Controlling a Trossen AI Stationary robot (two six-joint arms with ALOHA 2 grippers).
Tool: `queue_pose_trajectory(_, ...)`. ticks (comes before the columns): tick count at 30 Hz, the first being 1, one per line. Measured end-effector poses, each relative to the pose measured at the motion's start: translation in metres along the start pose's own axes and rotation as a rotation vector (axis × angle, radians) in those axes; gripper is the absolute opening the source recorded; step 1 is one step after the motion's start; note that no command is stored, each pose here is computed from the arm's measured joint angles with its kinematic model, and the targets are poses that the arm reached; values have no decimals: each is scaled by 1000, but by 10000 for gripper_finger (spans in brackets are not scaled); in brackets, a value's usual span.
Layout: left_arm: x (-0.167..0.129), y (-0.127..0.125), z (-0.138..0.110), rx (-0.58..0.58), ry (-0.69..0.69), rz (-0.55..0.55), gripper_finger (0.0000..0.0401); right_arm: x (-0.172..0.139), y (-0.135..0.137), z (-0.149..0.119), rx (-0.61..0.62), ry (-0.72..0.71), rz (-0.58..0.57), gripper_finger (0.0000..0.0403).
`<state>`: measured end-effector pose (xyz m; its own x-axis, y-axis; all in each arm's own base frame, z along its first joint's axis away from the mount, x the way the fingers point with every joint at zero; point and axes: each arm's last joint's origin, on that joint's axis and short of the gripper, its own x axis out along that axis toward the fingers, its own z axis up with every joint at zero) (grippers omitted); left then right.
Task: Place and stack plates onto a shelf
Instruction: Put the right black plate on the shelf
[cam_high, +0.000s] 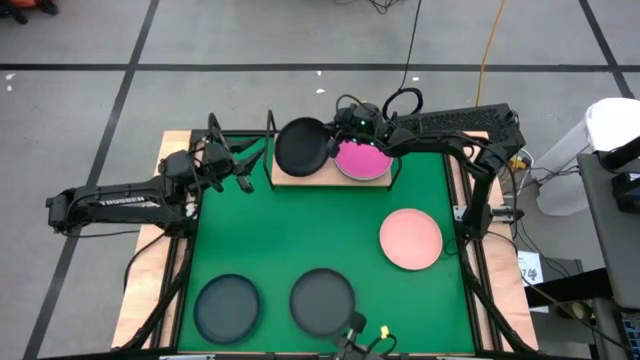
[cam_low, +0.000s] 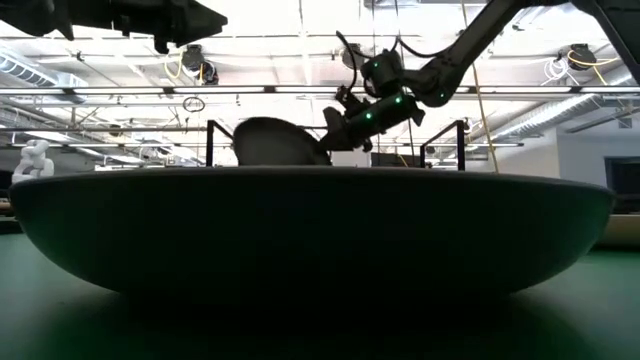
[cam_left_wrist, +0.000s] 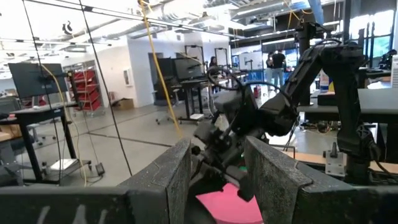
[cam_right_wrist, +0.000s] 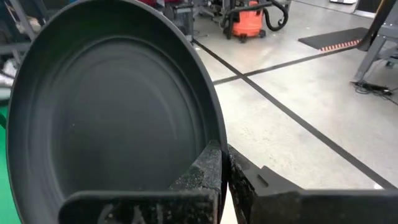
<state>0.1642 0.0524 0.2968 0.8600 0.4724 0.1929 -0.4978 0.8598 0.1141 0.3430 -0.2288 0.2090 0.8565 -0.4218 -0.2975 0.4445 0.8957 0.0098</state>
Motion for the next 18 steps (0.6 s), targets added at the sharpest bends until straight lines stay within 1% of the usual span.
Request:
queue_pose_trajectory(8,0,0,0,0,0,0,157,8,-8,-14,-8,34,-18,3)
queue_pose_trajectory(13,0,0,-1,-3,11,-2,157,8,-8,-12,-34,9,-20,4)
queue_pose_trajectory(18,0,0,-2,-3,17,-3,157,8,-8,-13,-32,20,-19,5)
